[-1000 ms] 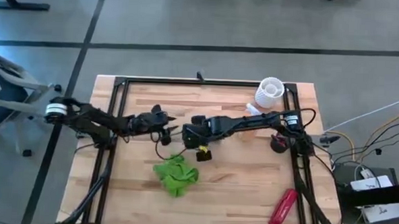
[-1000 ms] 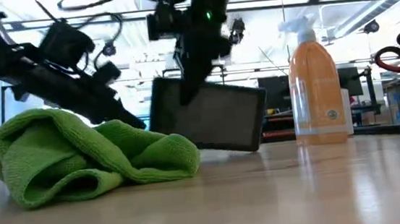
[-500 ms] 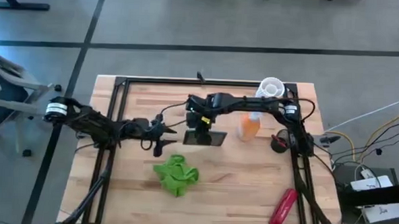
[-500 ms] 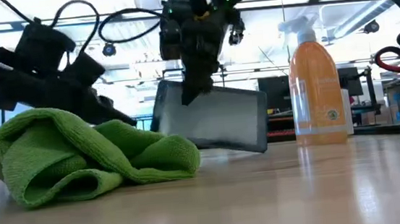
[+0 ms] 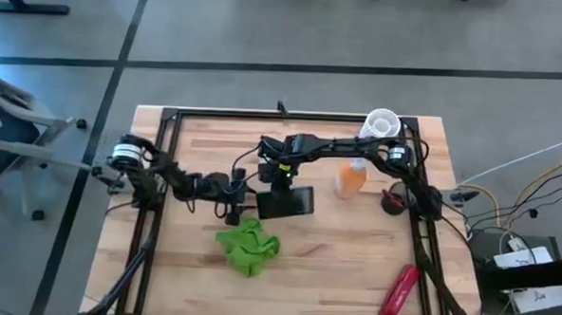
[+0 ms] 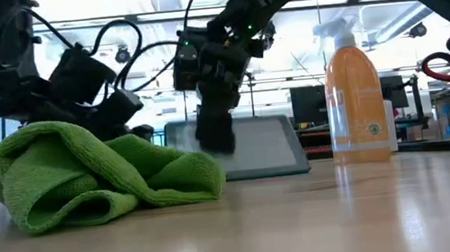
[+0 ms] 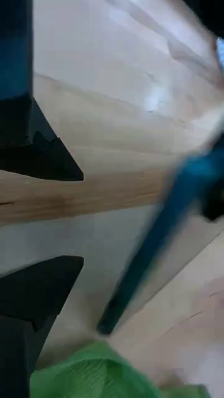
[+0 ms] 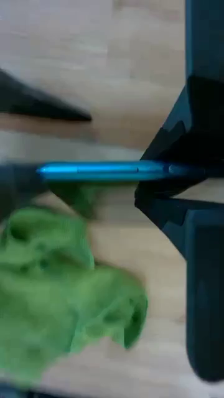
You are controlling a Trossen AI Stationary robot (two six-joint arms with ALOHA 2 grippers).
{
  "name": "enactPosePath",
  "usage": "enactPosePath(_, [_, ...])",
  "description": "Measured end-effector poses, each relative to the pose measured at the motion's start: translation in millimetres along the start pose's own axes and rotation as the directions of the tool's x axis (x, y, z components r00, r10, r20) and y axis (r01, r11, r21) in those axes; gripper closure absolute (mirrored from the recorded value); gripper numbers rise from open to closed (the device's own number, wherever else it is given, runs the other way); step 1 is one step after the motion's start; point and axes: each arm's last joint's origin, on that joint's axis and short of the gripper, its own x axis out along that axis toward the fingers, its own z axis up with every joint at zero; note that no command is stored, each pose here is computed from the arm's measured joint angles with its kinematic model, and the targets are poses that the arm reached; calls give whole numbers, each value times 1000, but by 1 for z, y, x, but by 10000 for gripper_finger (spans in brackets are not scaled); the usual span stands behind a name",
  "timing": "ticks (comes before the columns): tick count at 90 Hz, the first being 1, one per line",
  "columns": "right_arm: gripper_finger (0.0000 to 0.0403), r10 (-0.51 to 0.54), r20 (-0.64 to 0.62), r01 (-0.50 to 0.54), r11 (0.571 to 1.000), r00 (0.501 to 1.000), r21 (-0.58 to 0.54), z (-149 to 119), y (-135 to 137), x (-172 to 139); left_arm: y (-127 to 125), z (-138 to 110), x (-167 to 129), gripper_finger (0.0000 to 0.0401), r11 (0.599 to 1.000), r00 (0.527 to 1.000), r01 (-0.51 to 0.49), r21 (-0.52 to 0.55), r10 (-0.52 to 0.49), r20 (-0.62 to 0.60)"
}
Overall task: Apply microfiber cloth
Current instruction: Wipe the back and front of the tablet with the green microfiber cloth
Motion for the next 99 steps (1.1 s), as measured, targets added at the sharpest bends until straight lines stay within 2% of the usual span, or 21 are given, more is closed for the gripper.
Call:
enactPosePath(28, [228,-234,-51,234,972,971,-1,3,-4,-7,0,-1,-3,219,1000,1000,-13,-28,13,-9])
enactPosePath(43, [204,-285,-39,284,958,958,-24,15,13,-30,-3,5,-21,241,998,999,-42,-41,41,-21])
enactPosePath(53, [197,-343,-72,341,939,937,-37,21,26,-43,-9,20,-35,257,999,1000,-3,-38,4,22])
enactPosePath(62, [193,-401,-118,396,916,908,-63,25,42,-51,-24,31,-43,272,996,996,64,-55,-60,67])
enactPosePath(70, [193,-430,-163,422,903,888,-86,28,59,-57,-44,46,-44,285,990,982,141,-27,-137,134])
enactPosePath(75, [195,-427,-187,418,904,884,-88,29,71,-61,-59,54,-41,292,989,978,150,-2,-148,146])
enactPosePath(88, [199,-422,-197,418,906,885,-65,36,100,-80,-90,61,-25,307,996,992,76,34,-80,101])
enactPosePath(99, [197,-430,-209,427,902,878,-60,37,126,-96,-104,59,-7,318,988,988,152,-2,-152,28])
